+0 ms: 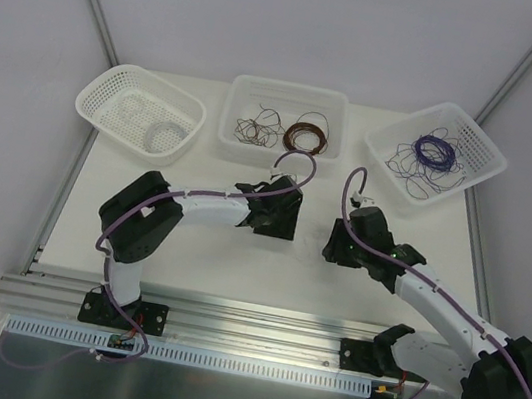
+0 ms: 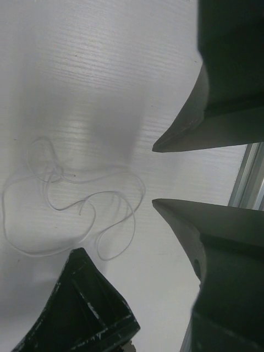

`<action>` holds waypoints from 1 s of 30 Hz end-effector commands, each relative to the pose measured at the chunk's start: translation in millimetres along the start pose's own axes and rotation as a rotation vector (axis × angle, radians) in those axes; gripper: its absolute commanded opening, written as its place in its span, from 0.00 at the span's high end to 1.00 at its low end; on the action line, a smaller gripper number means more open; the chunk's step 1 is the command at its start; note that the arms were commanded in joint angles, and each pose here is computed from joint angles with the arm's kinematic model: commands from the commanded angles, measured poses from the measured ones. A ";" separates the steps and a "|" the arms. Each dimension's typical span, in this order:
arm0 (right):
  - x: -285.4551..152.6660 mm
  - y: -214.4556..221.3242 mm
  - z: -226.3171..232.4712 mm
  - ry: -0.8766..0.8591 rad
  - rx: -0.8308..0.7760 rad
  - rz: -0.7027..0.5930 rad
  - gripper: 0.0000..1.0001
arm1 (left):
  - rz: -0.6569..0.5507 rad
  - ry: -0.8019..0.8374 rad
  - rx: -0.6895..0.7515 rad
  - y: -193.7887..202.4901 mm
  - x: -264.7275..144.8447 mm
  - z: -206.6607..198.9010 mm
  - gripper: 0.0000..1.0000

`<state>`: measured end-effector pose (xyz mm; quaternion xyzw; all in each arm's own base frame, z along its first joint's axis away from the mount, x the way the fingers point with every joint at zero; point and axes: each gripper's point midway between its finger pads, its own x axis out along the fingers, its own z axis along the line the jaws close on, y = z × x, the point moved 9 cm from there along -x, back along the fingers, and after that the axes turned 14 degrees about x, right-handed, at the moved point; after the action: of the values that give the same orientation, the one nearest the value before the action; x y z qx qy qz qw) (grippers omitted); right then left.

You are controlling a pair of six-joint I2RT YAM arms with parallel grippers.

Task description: Untangle the cables

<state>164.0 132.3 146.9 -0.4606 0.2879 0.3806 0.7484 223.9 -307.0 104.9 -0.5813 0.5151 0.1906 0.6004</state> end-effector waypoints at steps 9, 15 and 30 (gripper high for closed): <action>-2.1 -0.6 2.9 -0.062 0.040 -0.039 0.55 | -0.066 -0.116 -0.031 -12.7 23.6 -13.0 0.56; 6.7 0.9 7.5 -0.091 0.076 -0.025 0.55 | -0.051 -0.154 -0.034 -5.7 27.7 -8.4 0.89; 54.8 10.1 15.4 -0.085 0.199 0.075 0.67 | -0.107 -0.175 -0.013 -9.8 1.4 -1.5 1.00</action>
<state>178.4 158.7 105.8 -0.3795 0.3184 0.4018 0.7702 237.6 -317.9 94.0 -0.5937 0.4414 0.2186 0.6363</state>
